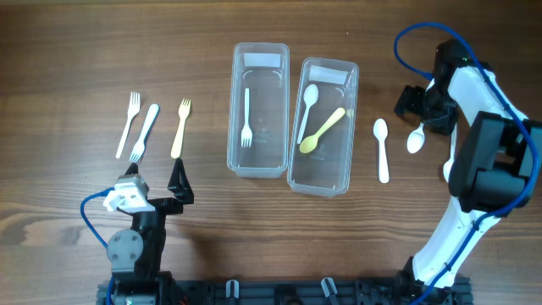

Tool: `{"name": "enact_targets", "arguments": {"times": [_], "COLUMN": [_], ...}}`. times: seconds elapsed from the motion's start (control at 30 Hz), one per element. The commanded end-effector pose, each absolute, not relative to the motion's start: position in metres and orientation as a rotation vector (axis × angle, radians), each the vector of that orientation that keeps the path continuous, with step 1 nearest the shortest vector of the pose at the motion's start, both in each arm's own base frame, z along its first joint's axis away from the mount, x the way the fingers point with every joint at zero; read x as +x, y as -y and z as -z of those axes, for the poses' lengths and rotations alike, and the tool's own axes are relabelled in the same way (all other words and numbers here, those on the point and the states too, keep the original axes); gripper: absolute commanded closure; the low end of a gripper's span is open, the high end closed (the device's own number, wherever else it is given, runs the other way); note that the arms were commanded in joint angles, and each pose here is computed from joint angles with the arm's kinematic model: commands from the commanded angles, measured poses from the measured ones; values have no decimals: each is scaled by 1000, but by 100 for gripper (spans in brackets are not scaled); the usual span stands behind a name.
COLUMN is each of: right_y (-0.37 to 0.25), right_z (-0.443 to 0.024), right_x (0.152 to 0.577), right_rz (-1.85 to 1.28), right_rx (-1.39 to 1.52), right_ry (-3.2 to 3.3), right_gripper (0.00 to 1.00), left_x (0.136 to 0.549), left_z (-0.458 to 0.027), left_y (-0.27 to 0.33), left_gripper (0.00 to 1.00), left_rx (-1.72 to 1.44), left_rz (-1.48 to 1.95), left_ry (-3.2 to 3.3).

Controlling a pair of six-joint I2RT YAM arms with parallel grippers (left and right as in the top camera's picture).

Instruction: Pack container

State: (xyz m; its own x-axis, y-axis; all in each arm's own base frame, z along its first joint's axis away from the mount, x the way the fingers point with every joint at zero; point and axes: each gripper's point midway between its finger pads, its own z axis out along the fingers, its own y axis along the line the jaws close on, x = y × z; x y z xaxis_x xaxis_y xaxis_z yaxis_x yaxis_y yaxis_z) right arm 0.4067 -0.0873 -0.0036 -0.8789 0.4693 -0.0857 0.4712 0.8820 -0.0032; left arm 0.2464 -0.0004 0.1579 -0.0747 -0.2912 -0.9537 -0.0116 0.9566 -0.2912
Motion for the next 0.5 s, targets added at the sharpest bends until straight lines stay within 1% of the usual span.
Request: {"name": "enact_targets", "arguments": {"times": [0.0, 0.03, 0.1, 0.13, 0.17, 0.33, 0.47], "right_y": [77, 77, 77, 77, 77, 80, 79], "right_z": [29, 29, 27, 26, 25, 3, -43], "right_x": [403, 403, 405, 405, 406, 419, 439], "right_rz": [-39, -39, -39, -39, -40, -41, -76], "right_rx": [748, 747, 747, 747, 746, 719, 678], "right_ry": [-3021, -3020, -3017, -3016, -3014, -2987, -2936], "right_gripper": [48, 64, 84, 92, 96, 96, 96], "left_x": [246, 246, 246, 246, 246, 246, 246], "left_z": [-156, -156, -156, -156, -156, -156, -156], "left_y": [0, 0, 0, 0, 0, 0, 0], "left_gripper": [0, 0, 0, 0, 0, 0, 0], "left_rx": [-229, -229, -229, -229, -229, -229, -229], "left_rz": [227, 227, 227, 227, 227, 227, 227], "left_ry": [-1637, -1637, -1637, -1637, -1637, -1637, -1637]}}
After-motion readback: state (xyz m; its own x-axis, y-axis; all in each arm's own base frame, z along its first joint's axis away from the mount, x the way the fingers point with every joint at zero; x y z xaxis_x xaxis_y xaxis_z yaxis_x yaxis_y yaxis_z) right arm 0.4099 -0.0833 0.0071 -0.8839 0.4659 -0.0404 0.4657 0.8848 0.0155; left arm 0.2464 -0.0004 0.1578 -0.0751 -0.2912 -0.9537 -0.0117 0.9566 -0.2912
